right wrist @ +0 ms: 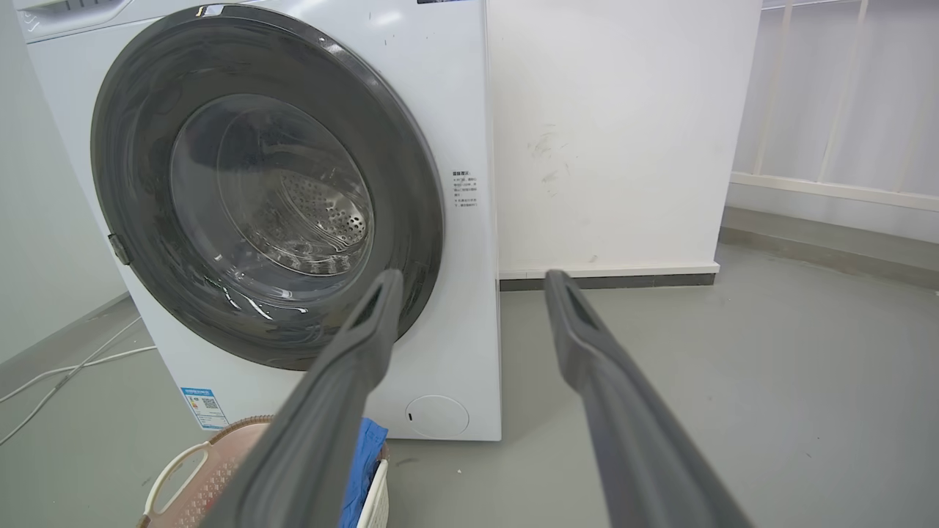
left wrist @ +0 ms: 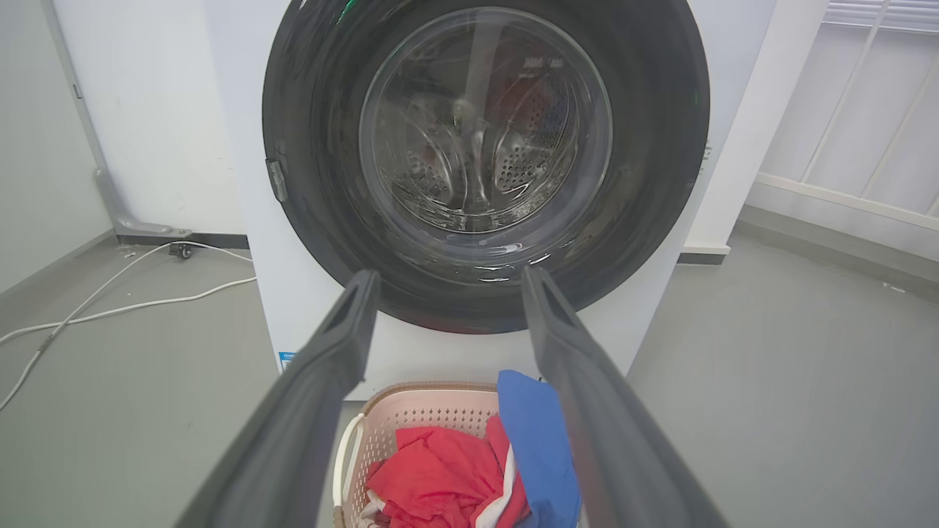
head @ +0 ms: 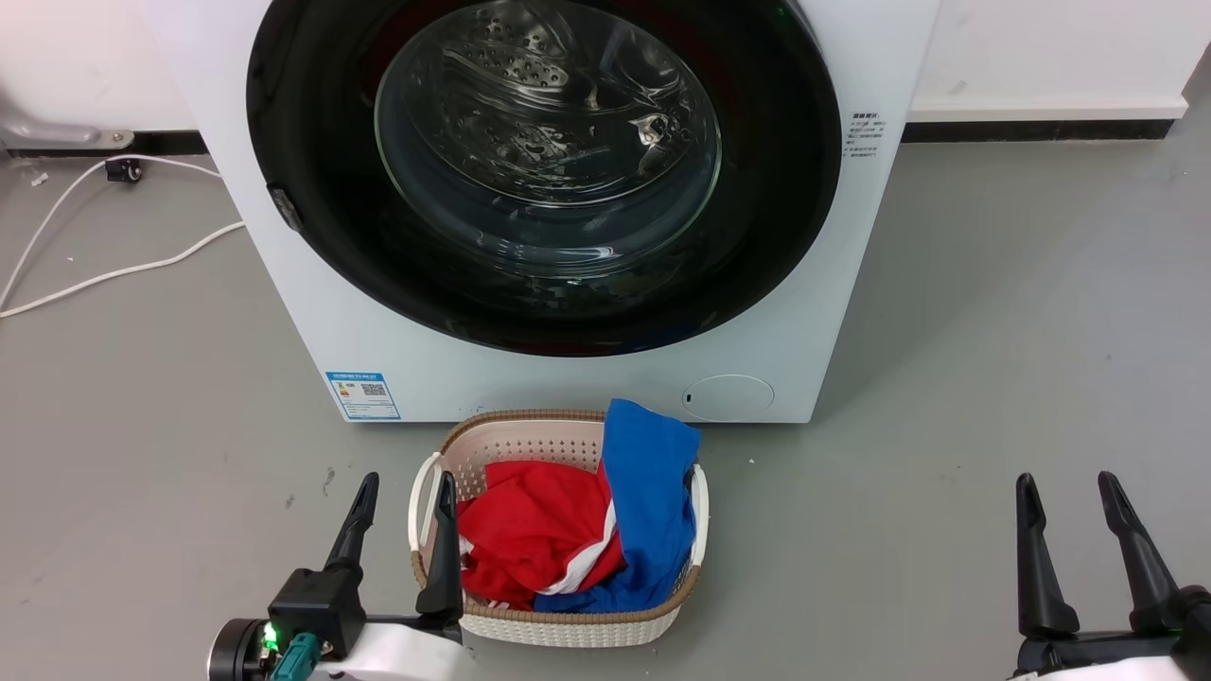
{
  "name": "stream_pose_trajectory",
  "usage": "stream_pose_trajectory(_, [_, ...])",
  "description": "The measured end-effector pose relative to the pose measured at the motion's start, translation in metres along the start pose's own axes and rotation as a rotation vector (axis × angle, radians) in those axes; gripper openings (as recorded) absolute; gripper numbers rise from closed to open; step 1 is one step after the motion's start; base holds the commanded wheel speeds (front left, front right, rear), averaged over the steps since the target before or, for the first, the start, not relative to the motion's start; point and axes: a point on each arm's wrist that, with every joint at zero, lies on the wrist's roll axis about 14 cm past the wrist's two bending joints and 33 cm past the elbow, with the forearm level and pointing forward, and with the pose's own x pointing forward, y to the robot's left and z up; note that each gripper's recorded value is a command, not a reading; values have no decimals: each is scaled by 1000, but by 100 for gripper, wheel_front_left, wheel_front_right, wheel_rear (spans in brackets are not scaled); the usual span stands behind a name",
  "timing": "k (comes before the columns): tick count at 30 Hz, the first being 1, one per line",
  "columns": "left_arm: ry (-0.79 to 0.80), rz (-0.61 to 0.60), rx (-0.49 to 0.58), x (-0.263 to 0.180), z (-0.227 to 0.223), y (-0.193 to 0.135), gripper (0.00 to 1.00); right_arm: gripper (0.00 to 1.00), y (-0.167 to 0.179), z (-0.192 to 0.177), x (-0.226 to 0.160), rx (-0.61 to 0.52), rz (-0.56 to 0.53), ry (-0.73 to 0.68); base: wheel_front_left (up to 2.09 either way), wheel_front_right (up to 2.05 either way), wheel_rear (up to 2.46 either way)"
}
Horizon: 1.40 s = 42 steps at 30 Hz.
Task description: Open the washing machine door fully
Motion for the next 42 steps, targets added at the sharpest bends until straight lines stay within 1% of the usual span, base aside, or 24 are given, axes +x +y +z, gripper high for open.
stream_pose_trajectory(6, [2,1,0,0,-1,0,100,100,0,-1,-1,7,-2,4,0,0,0])
stream_pose_trajectory(9, [2,2,0,0,0,1,100,100,-1,-1,-1,30,-9,1,0,0,0])
stream_pose_trajectory(13, [1,3,1,0,0,1,100,100,-5,5,1,96,-29,-25,0,0,0])
stream_pose_trajectory(14, [0,3,1,0,0,1,100,100,-7,8,1,130,-39,-36,0,0,0])
stream_pose_trajectory(16, [-1,3,1,0,0,1,100,100,-20,11,1,255,-97,-63,0,0,0])
stream_pose_trajectory(21, [-2,3,0,-1,1,1,100,100,-36,20,5,493,-165,-133,0,0,0])
stream_pose_trajectory(24, [-2,4,0,-1,1,1,100,100,-46,20,3,666,-215,-165,0,0,0])
stream_pose_trajectory(28, [-2,5,0,-1,1,1,100,100,-33,11,3,867,-214,-149,0,0,0])
stream_pose_trajectory(33, [0,8,0,-2,0,1,100,100,-22,3,-1,1068,-221,-130,0,0,0])
stream_pose_trajectory(37, [2,11,-2,-2,0,2,100,100,7,-6,-3,1275,-192,-69,0,0,0])
stream_pose_trajectory(38, [3,10,-1,-2,-1,1,100,100,7,-5,-2,1327,-190,-68,0,0,0])
stream_pose_trajectory(42, [2,11,-1,-2,0,2,100,100,9,0,-3,1476,-158,-42,0,0,0])
